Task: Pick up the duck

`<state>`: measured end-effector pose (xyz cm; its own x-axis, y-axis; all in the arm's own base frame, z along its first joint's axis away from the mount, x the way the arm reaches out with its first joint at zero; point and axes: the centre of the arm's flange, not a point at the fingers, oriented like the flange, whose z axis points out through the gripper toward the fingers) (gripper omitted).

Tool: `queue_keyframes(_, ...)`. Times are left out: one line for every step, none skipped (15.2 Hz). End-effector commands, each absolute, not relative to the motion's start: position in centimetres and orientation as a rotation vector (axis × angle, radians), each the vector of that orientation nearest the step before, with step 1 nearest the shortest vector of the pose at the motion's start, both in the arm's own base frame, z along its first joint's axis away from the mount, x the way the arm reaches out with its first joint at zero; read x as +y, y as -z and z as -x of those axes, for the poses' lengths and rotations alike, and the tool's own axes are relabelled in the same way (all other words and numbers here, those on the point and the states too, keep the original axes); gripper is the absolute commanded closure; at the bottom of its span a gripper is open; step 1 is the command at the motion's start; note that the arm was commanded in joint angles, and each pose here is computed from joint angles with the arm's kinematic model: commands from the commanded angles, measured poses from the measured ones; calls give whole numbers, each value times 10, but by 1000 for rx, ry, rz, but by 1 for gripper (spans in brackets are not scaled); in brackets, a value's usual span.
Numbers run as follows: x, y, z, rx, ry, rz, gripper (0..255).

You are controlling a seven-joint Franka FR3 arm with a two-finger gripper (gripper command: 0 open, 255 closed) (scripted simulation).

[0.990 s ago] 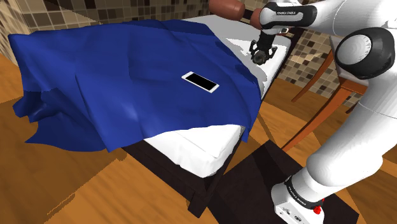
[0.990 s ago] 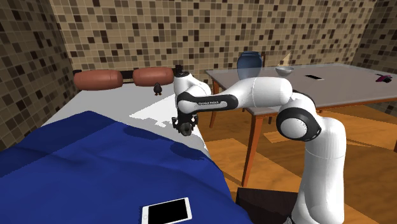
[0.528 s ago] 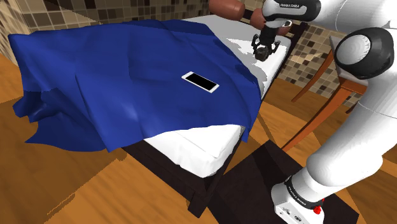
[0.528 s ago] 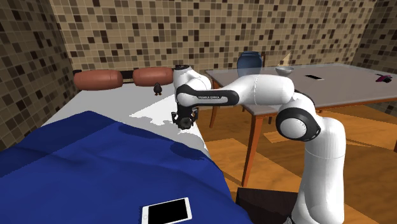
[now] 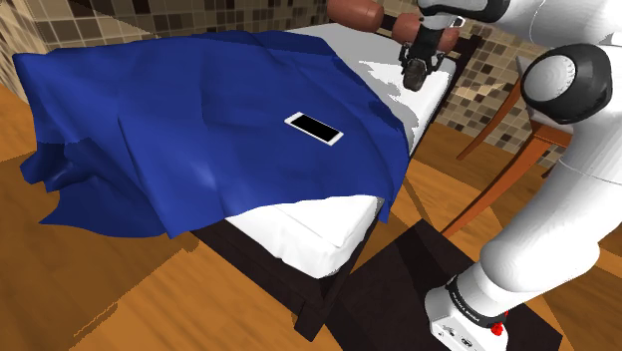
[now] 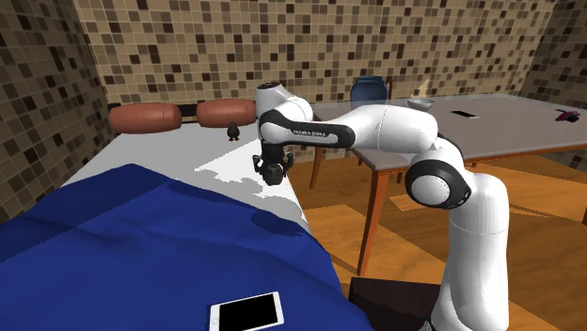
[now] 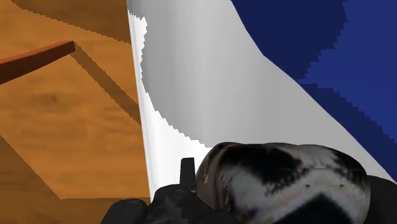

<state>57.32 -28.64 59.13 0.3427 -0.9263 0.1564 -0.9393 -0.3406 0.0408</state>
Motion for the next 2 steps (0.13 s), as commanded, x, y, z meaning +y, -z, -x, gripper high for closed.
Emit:
queue_keyframes(-287, -599, -574, -1726, -160, -2470, 255)
queue_keyframes(-287, -599, -574, -1726, -160, -2470, 255)
